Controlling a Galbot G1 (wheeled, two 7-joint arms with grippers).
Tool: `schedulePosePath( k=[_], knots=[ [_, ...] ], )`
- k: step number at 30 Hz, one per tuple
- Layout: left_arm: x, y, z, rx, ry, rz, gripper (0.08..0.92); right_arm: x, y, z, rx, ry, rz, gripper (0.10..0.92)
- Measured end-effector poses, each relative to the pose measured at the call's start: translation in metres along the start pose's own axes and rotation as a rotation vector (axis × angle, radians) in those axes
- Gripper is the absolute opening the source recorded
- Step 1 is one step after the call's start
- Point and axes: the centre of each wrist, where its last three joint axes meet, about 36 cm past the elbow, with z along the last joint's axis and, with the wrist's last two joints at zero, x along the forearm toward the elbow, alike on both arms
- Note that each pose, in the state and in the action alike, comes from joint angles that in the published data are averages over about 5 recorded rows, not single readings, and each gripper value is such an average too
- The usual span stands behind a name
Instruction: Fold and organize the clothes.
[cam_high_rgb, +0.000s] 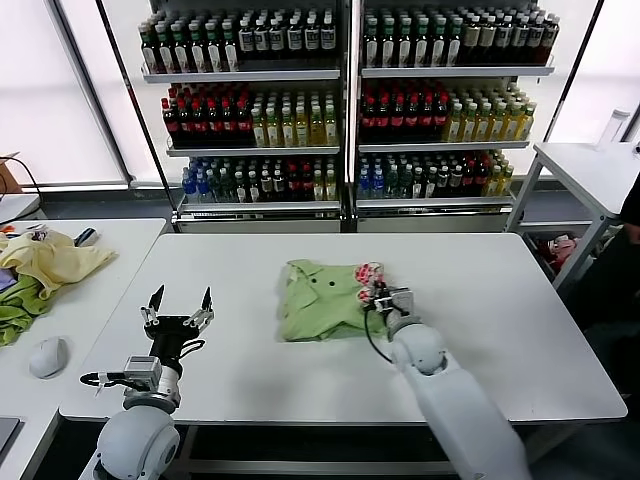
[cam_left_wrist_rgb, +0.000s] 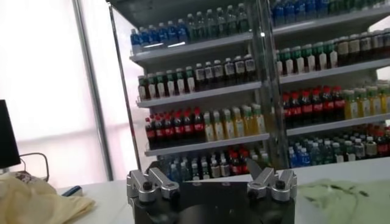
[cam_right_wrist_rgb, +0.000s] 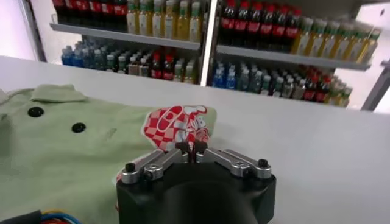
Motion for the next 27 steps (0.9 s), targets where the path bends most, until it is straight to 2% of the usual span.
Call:
schedulePosePath(
  k=[3,6,16,27],
  knots=[
    [0.001,-0.002,0.000,-0.001,0.000,0.011,0.823,0.001,-0.034,0.002,0.054,-0.010,0.005,0.142],
    [0.003,-0.005,0.001,-0.003,0.001,0.022,0.823,0.006,-0.062,0.003,0.093,-0.029,0.011,0.184],
    [0.012,-0.019,0.003,0.006,0.006,0.079,0.823,0.046,-0.100,0.007,0.133,-0.184,0.062,0.453],
    [0.028,-0.031,-0.001,0.071,0.009,0.142,0.823,0.128,-0.104,0.025,0.072,-0.292,0.106,0.767]
  ],
)
